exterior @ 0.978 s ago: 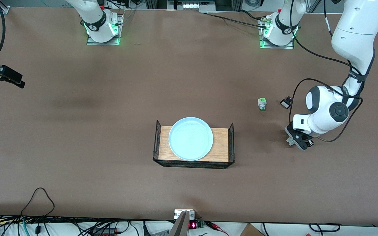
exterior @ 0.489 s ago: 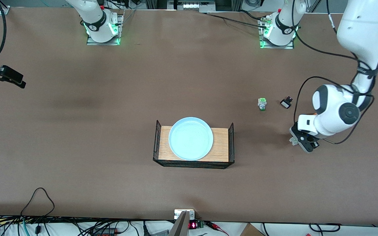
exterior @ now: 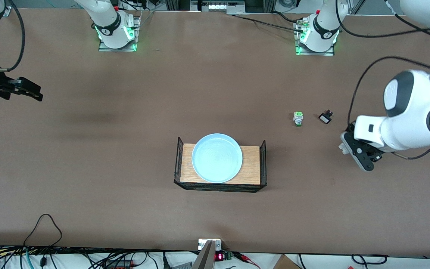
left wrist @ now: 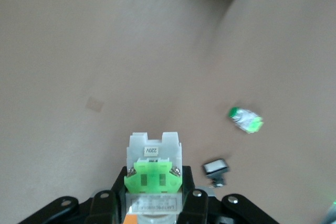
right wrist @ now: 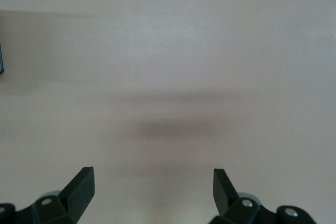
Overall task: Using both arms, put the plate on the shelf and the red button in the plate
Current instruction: 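Carry the switch with the left gripper over the plate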
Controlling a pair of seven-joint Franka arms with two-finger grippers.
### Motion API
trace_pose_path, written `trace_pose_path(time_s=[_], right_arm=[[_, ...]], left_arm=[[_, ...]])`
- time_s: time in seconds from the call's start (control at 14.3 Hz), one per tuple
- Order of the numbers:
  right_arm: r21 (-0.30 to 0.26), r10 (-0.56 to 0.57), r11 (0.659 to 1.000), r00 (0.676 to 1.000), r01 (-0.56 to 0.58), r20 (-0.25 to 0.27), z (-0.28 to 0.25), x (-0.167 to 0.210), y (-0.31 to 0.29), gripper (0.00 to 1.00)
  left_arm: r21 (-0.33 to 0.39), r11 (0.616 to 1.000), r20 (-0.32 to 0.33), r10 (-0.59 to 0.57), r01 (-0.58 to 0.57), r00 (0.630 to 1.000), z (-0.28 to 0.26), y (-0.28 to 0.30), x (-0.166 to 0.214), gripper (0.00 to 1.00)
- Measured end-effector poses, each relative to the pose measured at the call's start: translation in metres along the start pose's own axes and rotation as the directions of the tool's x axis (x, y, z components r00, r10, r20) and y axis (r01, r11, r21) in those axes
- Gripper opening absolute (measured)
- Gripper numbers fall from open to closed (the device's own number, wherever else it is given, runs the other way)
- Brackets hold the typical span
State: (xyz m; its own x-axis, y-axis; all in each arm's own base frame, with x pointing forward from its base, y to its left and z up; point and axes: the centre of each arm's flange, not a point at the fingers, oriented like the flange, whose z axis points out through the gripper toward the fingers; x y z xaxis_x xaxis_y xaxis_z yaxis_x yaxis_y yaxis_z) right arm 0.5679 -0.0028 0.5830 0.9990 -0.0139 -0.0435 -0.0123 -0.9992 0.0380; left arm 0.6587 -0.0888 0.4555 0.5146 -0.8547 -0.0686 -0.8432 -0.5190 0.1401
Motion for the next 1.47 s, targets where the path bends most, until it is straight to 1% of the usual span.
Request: trace_pose_path(time_s=[0.21,0.49,0.63,0.77,0.84,1.05,1.19,1.33,1.47], right_arm=[[0.0,-0.005,1.0,1.0,0.005,-0.016,-0.008,-0.001,-0.003,1.0],[0.001,-0.002,1.0,1.0,0.002,-0.02,-0.01,-0.001,-0.001,1.0],[0.001,0.007,1.0,1.0,-0.007,-0.021,-0.01,-0.001,0.004,1.0],[0.001,0.013,1.0,1.0,-0.013,-0.021,-0.01,-0.001,0.007,1.0],[0.001,0.014,1.0,1.0,-0.014,-0.021,-0.01,-0.001,0.008,1.0],[0.001,0.013,1.0,1.0,-0.013,-0.021,-0.01,-0.001,0.007,1.0],[0.001,0.012,1.0,1.0,-0.012,-0.018,-0.01,-0.002,0.007,1.0],[0.001,0.012,1.0,1.0,-0.012,0.003,-0.008,-0.004,0.007,1.0],[0.0,0.012,1.0,1.0,-0.012,0.018,-0.007,-0.006,0.007,1.0]], left_arm=[[0.009,1.0,-0.048,0.01,-0.009,0.999,-0.036,0.056,0.057,0.41],[0.034,0.997,-0.123,-0.067,0.072,0.99,-0.058,0.133,0.142,0.41],[0.05,0.993,-0.203,-0.096,0.108,0.974,-0.057,0.156,0.18,0.41],[0.068,0.989,-0.295,-0.102,0.128,0.95,-0.046,0.151,0.203,0.41],[0.07,0.989,-0.32,-0.103,0.132,0.942,-0.036,0.144,0.211,0.41],[0.066,0.989,-0.362,-0.101,0.134,0.927,-0.001,0.134,0.233,0.41],[0.061,0.989,-0.379,-0.101,0.133,0.92,0.021,0.138,0.249,0.41],[0.064,0.984,-0.372,-0.132,0.167,0.919,0.034,0.151,0.262,0.41],[0.097,0.975,-0.352,-0.153,0.199,0.923,0.043,0.174,0.277,0.41]])
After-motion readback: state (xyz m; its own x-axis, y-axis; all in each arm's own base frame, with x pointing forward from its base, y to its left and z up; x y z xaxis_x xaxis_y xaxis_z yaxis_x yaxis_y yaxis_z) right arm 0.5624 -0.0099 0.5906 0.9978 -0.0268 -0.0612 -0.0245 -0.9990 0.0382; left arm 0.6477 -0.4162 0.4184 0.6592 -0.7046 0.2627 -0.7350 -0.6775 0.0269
